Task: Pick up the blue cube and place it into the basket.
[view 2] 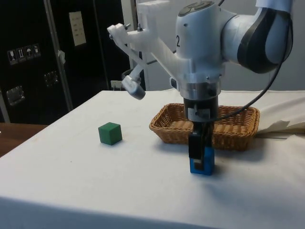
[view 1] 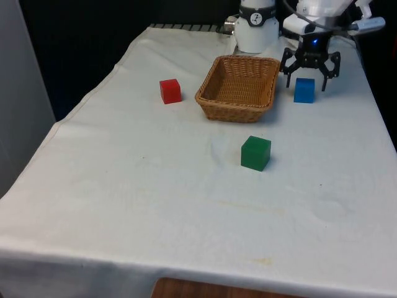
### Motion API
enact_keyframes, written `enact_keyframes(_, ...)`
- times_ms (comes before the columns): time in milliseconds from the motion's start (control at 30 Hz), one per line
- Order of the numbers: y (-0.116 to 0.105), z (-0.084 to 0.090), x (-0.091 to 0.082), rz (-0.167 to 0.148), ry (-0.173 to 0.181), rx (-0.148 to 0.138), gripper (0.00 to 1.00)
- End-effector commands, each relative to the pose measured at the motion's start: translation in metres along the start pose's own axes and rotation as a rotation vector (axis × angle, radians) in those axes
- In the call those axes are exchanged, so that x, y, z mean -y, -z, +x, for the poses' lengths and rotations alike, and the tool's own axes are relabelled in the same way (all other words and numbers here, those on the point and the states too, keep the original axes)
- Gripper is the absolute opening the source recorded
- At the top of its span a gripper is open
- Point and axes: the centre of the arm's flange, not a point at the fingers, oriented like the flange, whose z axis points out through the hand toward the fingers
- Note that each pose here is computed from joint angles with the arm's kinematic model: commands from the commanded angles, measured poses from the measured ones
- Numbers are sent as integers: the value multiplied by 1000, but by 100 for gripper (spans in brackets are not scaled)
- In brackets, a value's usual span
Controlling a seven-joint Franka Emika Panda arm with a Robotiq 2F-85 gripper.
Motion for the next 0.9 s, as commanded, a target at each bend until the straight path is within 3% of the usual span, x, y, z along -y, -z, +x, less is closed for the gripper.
enact_keyframes(0,3,2,-3,-11,-2,-19,100)
enact_keyframes(100,0,2,-2,-10,-2,-9,100)
enact_keyframes(133,-5,-1,0,-1,0,14,100)
enact_keyframes(167,0,1,-1,-10,0,-6,100)
enact_keyframes(267,-2,1,0,-7,1,-1,97)
enact_keyframes(333,-2,1,0,-6,0,-1,79)
enact_keyframes(367,-2,1,0,-6,0,0,62)
enact_keyframes(467,-6,1,1,1,0,14,29)
enact_keyframes(567,-1,1,1,-5,2,0,0)
enact_keyframes(700,-1,1,1,-5,1,0,0)
enact_keyframes(733,-5,1,2,1,2,12,0)
enact_keyframes(767,-1,1,1,-5,1,0,0)
enact_keyframes(867,-2,1,1,-4,2,1,0)
